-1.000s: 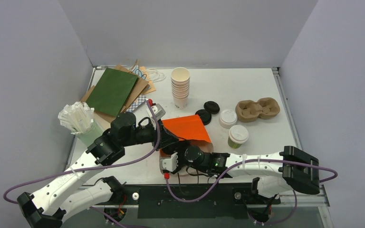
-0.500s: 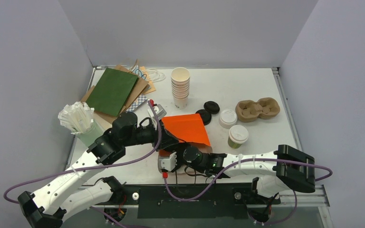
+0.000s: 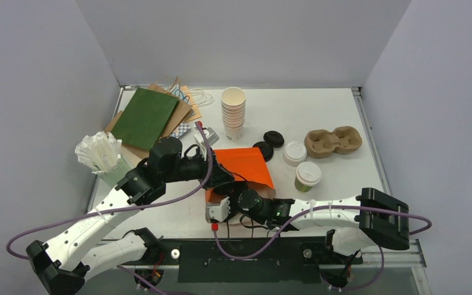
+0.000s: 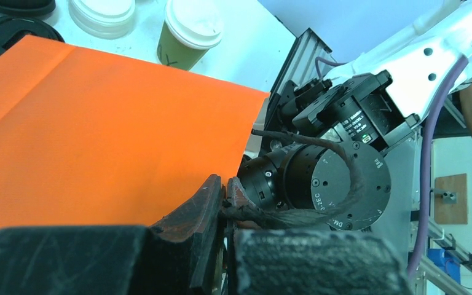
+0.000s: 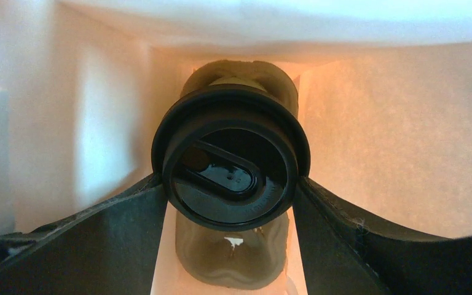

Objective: Pack the takeout coffee
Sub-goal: Place the coffee cup on the cup tray.

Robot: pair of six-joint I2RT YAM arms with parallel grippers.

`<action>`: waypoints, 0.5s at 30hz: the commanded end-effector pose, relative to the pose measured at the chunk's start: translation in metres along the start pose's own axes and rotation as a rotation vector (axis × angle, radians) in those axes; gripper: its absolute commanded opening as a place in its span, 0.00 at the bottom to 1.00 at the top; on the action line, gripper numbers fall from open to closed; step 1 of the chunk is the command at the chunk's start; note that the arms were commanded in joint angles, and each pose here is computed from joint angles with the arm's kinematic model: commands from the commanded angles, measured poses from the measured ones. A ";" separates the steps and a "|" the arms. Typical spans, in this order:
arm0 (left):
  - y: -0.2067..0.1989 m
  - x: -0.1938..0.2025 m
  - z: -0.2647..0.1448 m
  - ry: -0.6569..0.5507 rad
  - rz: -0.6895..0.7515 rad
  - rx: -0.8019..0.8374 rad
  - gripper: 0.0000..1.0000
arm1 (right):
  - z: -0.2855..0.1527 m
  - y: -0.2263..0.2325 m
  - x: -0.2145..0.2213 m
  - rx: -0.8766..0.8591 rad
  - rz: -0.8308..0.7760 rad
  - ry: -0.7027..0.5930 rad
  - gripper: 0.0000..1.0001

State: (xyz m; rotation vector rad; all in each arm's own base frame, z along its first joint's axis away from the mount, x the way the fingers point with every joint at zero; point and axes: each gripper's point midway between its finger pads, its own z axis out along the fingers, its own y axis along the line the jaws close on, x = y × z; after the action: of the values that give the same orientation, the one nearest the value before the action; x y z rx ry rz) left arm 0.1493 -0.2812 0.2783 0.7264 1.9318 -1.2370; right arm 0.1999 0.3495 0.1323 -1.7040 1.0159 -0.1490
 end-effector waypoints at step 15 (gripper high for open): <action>-0.024 -0.020 -0.004 -0.042 -0.048 0.095 0.00 | -0.001 -0.004 -0.005 -0.053 0.035 0.020 0.31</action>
State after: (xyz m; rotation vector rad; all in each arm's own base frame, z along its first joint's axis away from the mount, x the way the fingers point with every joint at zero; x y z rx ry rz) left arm 0.1480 -0.2819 0.2891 0.6747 1.9605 -1.2846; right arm 0.1988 0.3461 0.1354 -1.7323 1.0487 -0.1490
